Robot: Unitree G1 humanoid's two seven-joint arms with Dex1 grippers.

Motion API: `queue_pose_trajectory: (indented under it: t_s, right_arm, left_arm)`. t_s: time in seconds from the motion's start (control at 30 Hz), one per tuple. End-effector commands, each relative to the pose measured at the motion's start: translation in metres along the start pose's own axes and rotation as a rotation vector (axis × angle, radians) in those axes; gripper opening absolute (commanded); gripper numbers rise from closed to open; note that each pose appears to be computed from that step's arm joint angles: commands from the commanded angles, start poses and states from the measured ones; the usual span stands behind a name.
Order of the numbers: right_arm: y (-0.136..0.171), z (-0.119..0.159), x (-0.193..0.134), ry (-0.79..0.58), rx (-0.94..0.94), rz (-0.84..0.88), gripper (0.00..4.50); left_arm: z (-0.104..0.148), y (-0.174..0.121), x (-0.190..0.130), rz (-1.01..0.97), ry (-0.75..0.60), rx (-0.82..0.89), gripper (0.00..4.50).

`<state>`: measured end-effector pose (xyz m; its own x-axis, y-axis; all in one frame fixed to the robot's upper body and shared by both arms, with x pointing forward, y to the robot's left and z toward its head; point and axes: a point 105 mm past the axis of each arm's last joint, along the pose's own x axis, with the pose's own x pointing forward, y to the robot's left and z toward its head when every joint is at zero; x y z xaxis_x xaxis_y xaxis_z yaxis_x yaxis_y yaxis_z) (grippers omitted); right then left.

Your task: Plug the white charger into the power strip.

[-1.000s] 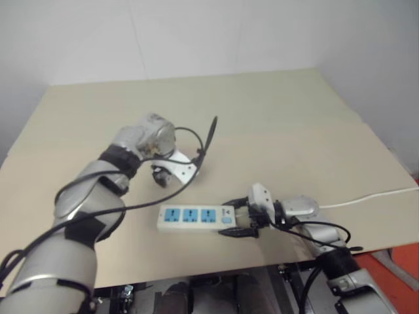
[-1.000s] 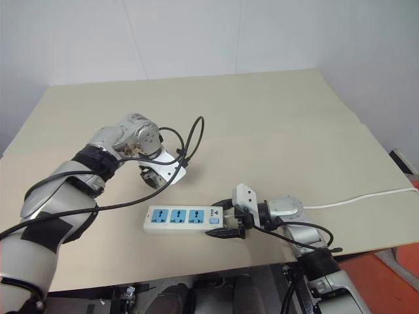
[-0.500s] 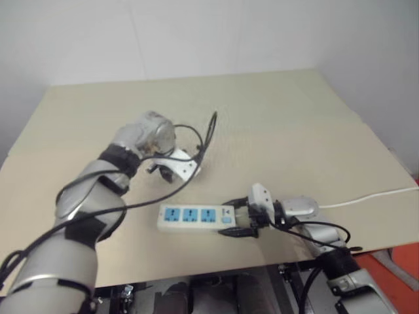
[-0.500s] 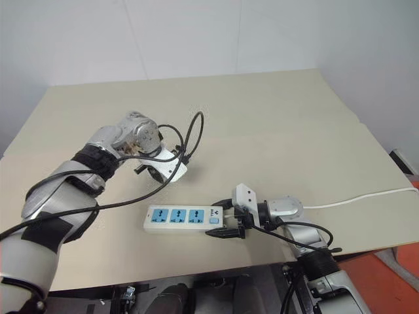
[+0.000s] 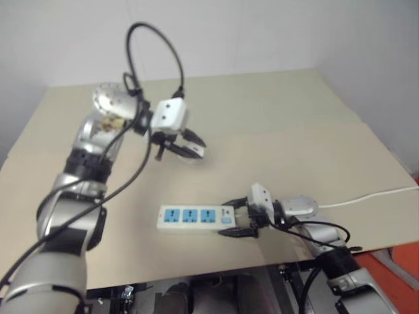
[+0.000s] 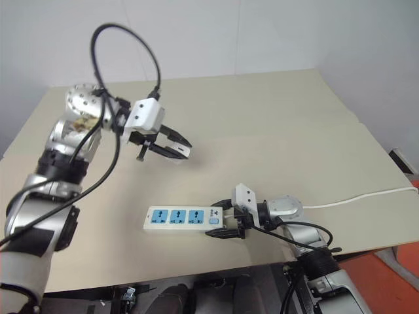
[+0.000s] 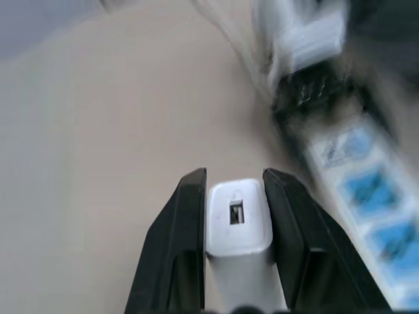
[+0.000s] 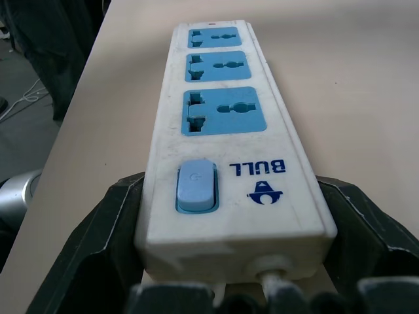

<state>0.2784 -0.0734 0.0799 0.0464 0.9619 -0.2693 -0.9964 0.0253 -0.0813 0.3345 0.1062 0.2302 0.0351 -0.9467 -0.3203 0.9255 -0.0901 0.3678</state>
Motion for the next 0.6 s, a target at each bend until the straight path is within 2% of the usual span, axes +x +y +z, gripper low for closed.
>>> queue_pose_trajectory:
  t_s: [0.03, 0.1, 0.27, 0.4, 0.6]
  right_arm:
    - [0.008, -0.016, 0.001, 0.054, 0.037, 0.042, 3.44]
    - [0.007, -0.016, 0.001, 0.055, 0.031, 0.042, 3.44]
    - [0.007, -0.016, 0.002, 0.053, 0.03, 0.045, 3.44]
    - [0.007, -0.017, 0.003, 0.049, 0.037, 0.048, 3.44]
    - [0.008, -0.018, 0.003, 0.052, 0.037, 0.051, 3.44]
  left_arm:
    - [0.026, -0.011, -0.016, 0.142, -0.278, -0.02, 1.04]
    - [0.023, -0.02, -0.018, 0.207, -0.366, -0.088, 1.04]
    - [0.009, -0.048, -0.005, 0.279, -0.458, -0.18, 1.04]
    - [0.002, -0.068, 0.009, 0.282, -0.491, -0.208, 1.04]
    - [-0.004, -0.077, 0.022, 0.281, -0.528, -0.24, 1.04]
